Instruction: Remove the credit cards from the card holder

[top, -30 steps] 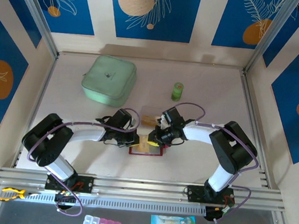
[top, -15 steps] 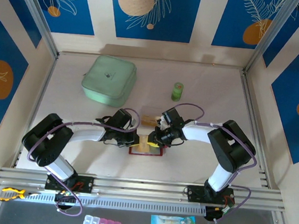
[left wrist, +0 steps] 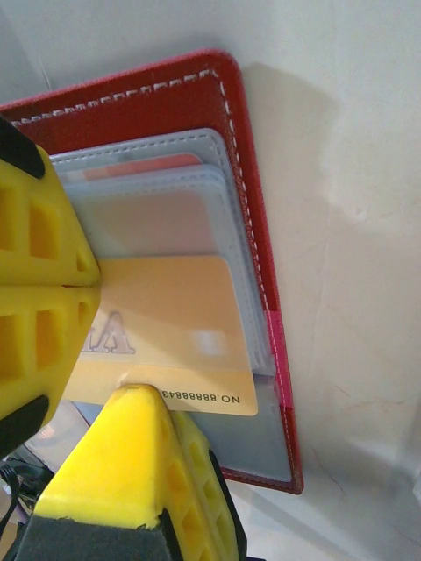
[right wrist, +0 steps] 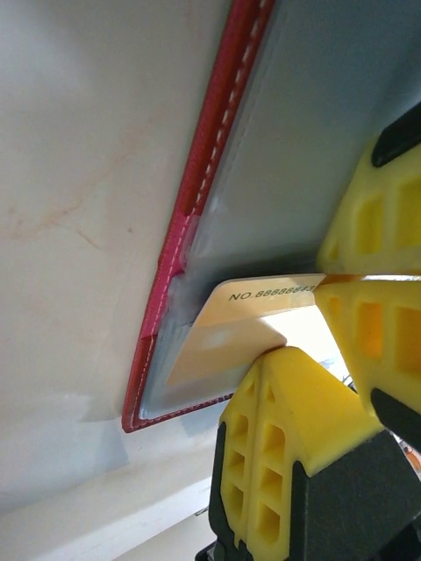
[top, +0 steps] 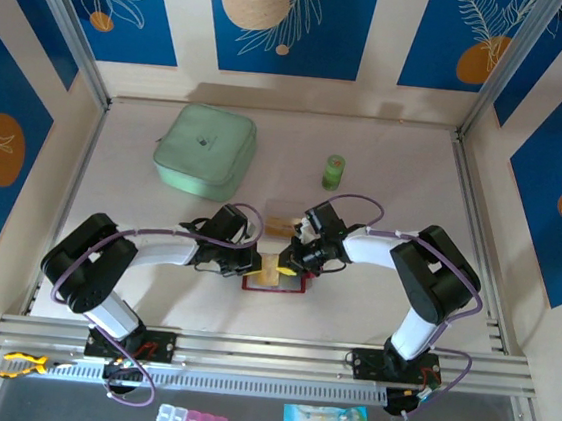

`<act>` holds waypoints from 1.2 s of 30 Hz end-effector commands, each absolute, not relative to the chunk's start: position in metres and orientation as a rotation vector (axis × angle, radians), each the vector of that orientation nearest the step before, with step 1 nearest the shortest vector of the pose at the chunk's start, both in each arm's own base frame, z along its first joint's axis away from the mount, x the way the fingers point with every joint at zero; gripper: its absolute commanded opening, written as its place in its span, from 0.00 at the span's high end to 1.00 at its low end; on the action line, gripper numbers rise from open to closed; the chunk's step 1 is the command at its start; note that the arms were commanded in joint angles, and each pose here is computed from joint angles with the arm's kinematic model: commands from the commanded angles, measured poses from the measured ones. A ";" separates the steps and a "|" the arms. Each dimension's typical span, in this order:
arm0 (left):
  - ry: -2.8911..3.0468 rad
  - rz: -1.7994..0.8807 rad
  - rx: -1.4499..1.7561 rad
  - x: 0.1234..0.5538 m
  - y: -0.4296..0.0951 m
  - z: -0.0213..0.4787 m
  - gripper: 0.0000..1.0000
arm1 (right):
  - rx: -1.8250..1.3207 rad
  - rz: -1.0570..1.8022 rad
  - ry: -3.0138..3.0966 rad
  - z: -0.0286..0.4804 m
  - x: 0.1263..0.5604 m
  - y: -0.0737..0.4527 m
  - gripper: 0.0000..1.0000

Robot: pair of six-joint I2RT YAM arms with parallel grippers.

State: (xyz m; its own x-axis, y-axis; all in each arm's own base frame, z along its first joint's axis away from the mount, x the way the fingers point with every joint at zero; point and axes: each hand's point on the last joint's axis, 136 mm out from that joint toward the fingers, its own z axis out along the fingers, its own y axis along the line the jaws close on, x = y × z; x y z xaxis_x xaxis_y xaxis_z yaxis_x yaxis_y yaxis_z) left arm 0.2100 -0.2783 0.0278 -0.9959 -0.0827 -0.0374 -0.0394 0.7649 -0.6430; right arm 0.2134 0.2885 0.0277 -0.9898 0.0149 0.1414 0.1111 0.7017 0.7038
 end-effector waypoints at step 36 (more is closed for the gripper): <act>2.964 -0.963 -0.106 0.195 -0.264 0.010 0.94 | 0.059 -0.773 -3.015 0.054 0.213 0.254 0.98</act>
State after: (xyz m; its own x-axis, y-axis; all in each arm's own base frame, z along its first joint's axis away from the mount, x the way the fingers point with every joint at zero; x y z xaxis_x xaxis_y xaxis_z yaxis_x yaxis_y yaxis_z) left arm 0.2092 -0.2778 0.0267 -0.9960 -0.0826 -0.0348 -0.0410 0.7656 -0.6419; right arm 0.2162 0.2587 0.0542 -0.9991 -0.0426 0.0075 -0.0324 0.8517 0.5231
